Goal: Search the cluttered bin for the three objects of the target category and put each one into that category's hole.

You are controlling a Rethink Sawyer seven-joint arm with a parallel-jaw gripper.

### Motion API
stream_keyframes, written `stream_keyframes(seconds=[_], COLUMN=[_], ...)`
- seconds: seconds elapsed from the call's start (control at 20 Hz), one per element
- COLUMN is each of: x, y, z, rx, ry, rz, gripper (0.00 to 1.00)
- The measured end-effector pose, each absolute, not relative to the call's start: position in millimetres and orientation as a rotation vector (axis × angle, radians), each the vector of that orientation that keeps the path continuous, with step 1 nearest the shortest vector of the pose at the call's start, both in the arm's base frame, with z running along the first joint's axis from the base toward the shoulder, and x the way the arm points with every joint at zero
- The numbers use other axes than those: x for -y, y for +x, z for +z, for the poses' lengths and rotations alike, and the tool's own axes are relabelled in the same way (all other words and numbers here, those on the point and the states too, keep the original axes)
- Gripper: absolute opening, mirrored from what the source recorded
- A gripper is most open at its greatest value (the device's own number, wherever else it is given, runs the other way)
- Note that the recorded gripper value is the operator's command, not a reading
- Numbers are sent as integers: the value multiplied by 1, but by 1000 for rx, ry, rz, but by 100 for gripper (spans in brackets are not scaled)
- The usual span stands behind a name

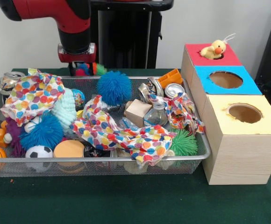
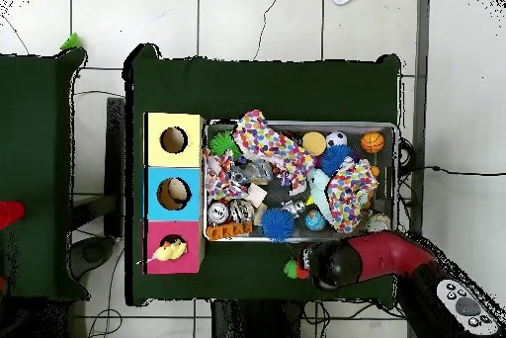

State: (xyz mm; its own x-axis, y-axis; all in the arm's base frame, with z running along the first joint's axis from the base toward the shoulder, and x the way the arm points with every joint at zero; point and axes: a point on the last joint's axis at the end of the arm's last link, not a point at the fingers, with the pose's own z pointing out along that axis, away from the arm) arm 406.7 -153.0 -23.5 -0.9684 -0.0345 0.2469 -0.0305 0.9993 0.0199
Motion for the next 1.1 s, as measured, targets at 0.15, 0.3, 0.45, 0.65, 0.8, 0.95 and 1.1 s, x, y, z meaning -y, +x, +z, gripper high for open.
stream_keyframes(seconds=[0.15,0.3,0.45,0.65,0.8,0.95,1.1], x=[155,157,158,159,159,159,159], y=[405,403,401,399,398,400,406], z=[-26,-27,-27,-27,-27,-26,-19], rx=[2916,2919,2915,2910,2908,2906,2889], ry=[70,76,73,71,69,39,-85], rz=[-9,1,6,13,14,0,-52], gripper=[100,100,100,100,100,100,100])
